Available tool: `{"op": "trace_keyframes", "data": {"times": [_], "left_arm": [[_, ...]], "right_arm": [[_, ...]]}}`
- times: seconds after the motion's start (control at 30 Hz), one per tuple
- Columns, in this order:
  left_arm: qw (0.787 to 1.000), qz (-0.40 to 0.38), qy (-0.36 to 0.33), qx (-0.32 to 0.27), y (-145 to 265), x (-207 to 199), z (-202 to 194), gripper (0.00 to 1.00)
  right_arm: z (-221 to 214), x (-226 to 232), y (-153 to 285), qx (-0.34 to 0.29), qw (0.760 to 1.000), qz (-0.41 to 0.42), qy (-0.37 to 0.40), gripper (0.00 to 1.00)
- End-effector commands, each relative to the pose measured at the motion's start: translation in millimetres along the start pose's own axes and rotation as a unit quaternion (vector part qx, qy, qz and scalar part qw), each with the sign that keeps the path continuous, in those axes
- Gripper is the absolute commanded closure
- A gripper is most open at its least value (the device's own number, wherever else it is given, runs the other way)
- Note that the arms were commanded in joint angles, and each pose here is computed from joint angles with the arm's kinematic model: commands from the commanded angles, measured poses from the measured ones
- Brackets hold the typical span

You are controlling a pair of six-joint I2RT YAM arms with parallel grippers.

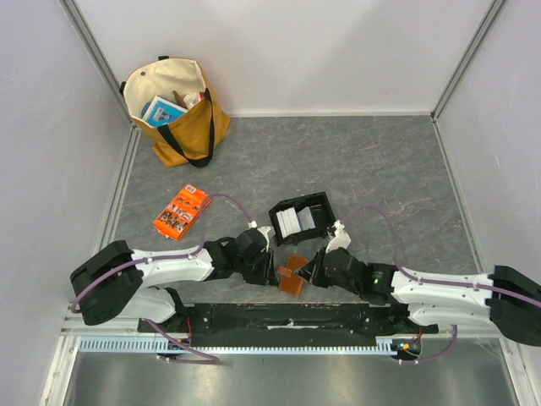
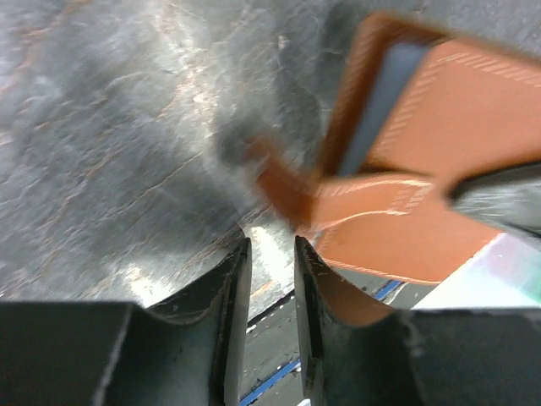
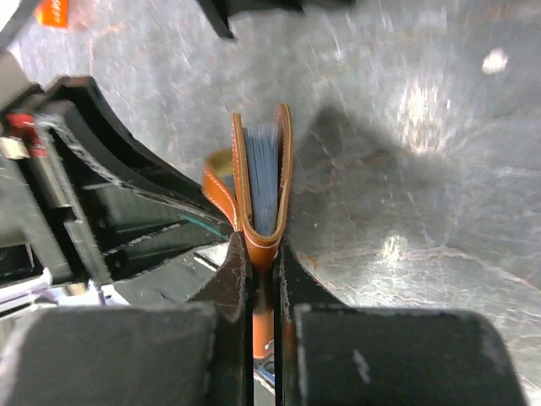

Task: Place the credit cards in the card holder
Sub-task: Close the card holder at the center of the board.

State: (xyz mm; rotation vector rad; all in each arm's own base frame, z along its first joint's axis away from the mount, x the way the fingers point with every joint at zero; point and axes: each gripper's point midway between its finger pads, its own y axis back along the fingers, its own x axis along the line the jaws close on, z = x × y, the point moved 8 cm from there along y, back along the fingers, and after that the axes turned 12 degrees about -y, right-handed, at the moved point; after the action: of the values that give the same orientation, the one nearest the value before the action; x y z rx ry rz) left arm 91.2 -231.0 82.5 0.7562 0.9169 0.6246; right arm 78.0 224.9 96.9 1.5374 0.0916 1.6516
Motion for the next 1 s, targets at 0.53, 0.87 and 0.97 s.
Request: {"op": "trace_keyframes", "data": {"times": [0.53,0.87,0.97], "left_arm": [[0.981,0.130,0.061,-0.132,74,48,15,0.45],[0.973,0.136,0.102,-0.154,87,67,14,0.43],[0.972,0.139,0.108,-0.159,91,70,12,0.42]], "right_arm": [[54,45,56,0.009,0.836,-0.430,0.340,1.00],[-8,57,-47,0.066,0.860,-0.385,0.328,0.97],[-18,76,-66,0.071,0.880,-0.344,0.320,0.98]]}}
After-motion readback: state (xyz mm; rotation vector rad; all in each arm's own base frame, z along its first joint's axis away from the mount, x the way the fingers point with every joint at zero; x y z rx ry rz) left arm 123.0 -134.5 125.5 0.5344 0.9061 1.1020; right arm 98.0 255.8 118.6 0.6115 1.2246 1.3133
